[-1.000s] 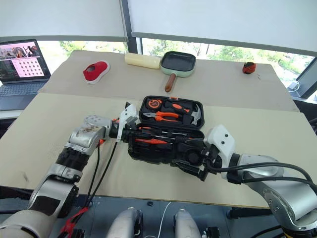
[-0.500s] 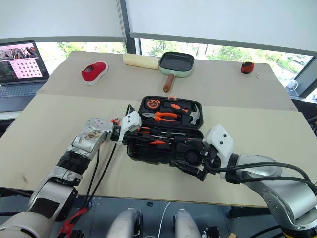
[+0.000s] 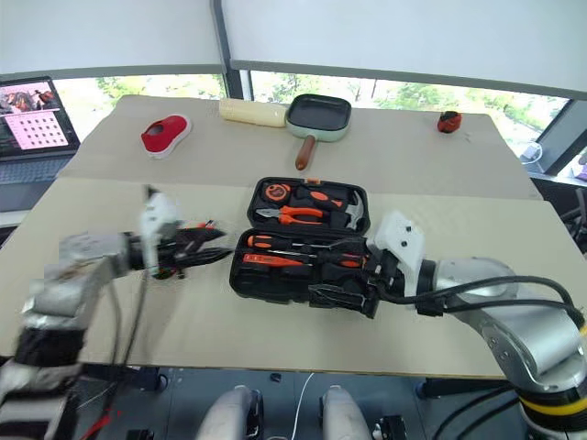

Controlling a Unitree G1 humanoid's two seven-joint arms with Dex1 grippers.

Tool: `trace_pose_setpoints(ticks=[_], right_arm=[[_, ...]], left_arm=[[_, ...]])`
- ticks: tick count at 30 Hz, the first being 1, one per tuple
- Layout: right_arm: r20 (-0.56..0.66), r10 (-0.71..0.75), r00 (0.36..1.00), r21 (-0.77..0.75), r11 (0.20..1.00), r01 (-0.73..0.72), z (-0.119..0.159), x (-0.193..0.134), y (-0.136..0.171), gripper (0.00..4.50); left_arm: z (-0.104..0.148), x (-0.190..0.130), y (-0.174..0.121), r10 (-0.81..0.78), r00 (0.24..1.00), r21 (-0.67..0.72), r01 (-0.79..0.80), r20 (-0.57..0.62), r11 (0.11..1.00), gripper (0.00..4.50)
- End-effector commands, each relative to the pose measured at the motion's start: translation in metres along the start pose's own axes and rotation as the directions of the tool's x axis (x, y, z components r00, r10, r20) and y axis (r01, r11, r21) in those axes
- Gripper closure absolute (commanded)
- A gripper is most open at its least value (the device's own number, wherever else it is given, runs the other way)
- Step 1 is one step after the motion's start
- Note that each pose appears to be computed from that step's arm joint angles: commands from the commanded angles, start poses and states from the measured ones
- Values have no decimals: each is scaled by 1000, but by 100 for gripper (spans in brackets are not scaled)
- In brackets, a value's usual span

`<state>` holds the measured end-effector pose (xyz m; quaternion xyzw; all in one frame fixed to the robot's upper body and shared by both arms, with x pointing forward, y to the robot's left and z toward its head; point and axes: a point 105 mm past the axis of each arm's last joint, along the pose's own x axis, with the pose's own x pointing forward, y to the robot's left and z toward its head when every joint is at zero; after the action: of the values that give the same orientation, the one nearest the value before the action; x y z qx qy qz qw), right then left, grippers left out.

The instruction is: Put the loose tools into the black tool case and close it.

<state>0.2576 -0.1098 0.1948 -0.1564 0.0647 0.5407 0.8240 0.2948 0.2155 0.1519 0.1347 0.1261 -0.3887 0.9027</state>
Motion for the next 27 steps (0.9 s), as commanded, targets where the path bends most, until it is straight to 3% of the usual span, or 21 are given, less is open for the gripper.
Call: trace_pose_setpoints(ticks=[1,2,7,16,20,27], right_arm=[[32,47,998,-58,997,-45,10,5,-6,0],[32,58,998,-62,997,-56,9,7,-7,0],[36,108,994,-73,992,-105,10,14,-7,0],[42,109,993,-65,992,-106,9,15,6,0],[54,77,996,-56,996,-74,8,15,15,0],[39,60,997,-55,997,-58,5,16,26,0]], left_arm=[[-9,-53,13,237,971,-64,-238,-25,969,36],[-15,-62,14,270,962,-71,-272,-46,960,4],[-27,-73,17,341,931,-44,-349,-132,936,4],[-10,-19,42,226,948,-41,-240,-224,970,4],[-27,11,53,170,925,-38,-194,-339,980,4],[-46,39,58,102,906,-61,-139,-412,988,4]])
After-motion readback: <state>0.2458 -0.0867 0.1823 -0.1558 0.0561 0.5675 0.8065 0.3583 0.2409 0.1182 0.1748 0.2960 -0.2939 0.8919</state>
